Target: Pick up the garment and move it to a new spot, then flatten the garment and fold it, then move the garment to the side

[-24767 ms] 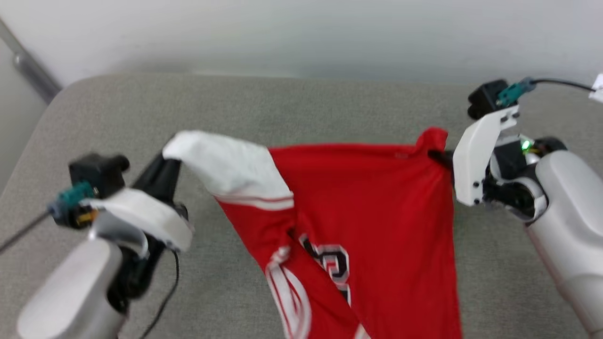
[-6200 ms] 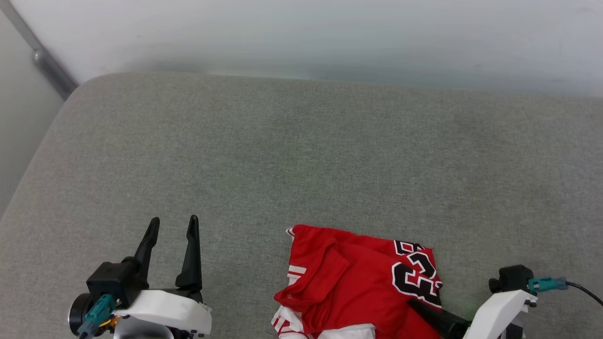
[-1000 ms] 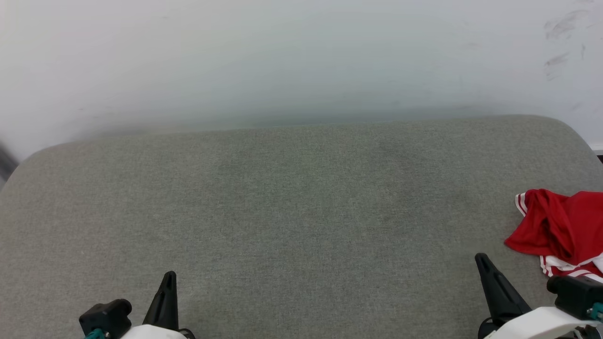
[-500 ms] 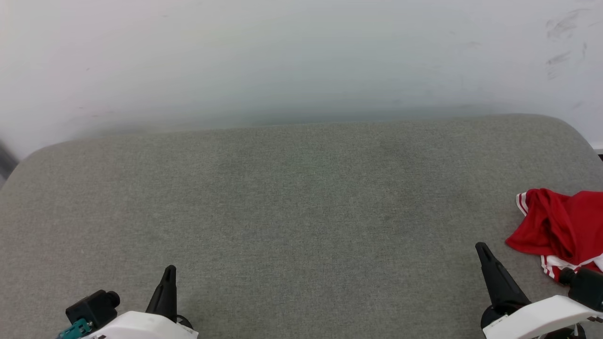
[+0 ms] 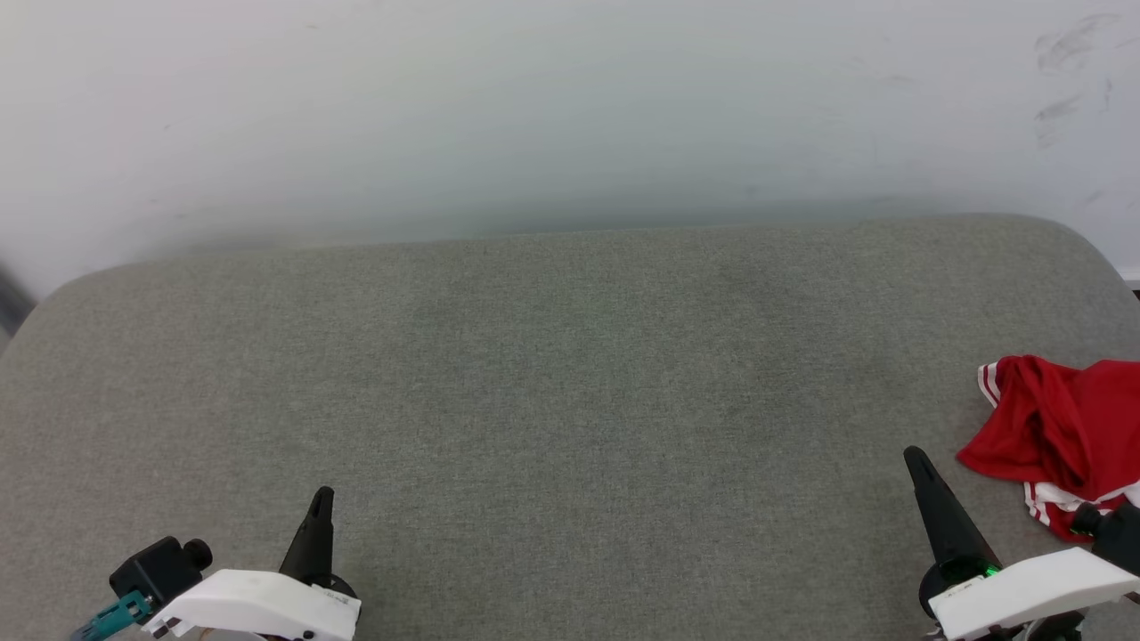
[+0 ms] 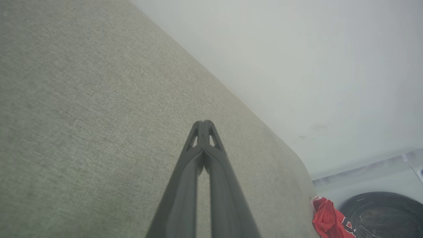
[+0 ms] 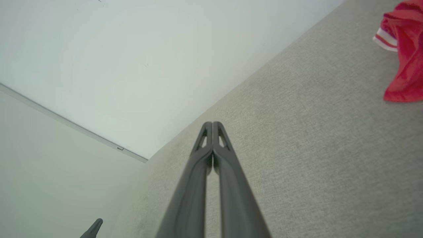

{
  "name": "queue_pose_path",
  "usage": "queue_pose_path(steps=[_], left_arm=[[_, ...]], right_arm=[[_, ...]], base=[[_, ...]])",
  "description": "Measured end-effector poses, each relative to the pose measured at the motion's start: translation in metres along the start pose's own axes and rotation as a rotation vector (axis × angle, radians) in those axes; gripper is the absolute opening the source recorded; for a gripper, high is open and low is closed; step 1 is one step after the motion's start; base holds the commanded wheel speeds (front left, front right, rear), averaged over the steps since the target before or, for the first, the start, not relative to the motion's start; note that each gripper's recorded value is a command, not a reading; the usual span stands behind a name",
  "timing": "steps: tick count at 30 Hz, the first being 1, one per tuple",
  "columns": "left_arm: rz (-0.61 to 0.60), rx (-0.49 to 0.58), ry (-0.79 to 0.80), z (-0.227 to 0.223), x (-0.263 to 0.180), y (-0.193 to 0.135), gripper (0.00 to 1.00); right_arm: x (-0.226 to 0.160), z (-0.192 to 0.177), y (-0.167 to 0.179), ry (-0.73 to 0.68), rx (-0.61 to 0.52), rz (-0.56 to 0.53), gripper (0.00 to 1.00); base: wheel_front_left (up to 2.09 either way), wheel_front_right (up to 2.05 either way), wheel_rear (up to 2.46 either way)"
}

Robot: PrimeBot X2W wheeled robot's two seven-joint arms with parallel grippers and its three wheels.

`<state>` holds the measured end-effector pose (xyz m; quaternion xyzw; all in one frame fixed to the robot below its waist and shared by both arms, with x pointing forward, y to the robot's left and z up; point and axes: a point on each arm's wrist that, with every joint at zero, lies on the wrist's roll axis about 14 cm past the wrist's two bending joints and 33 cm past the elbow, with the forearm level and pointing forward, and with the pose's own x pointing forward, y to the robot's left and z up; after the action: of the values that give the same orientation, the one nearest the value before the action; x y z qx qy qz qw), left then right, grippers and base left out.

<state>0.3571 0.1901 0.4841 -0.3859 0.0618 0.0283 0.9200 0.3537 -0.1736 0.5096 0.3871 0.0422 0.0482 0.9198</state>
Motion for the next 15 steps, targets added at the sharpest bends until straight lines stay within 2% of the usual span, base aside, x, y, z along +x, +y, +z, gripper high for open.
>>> queue_pose_path(steps=[15], left_arm=[[-0.006,-0.205,0.007,0.003,0.0072,0.0006,0.0]], right_arm=[[0.0076,0.0044,-0.0053,-0.027,0.205,-0.003,0.0]], base=[[0.0,0.0,0.0]])
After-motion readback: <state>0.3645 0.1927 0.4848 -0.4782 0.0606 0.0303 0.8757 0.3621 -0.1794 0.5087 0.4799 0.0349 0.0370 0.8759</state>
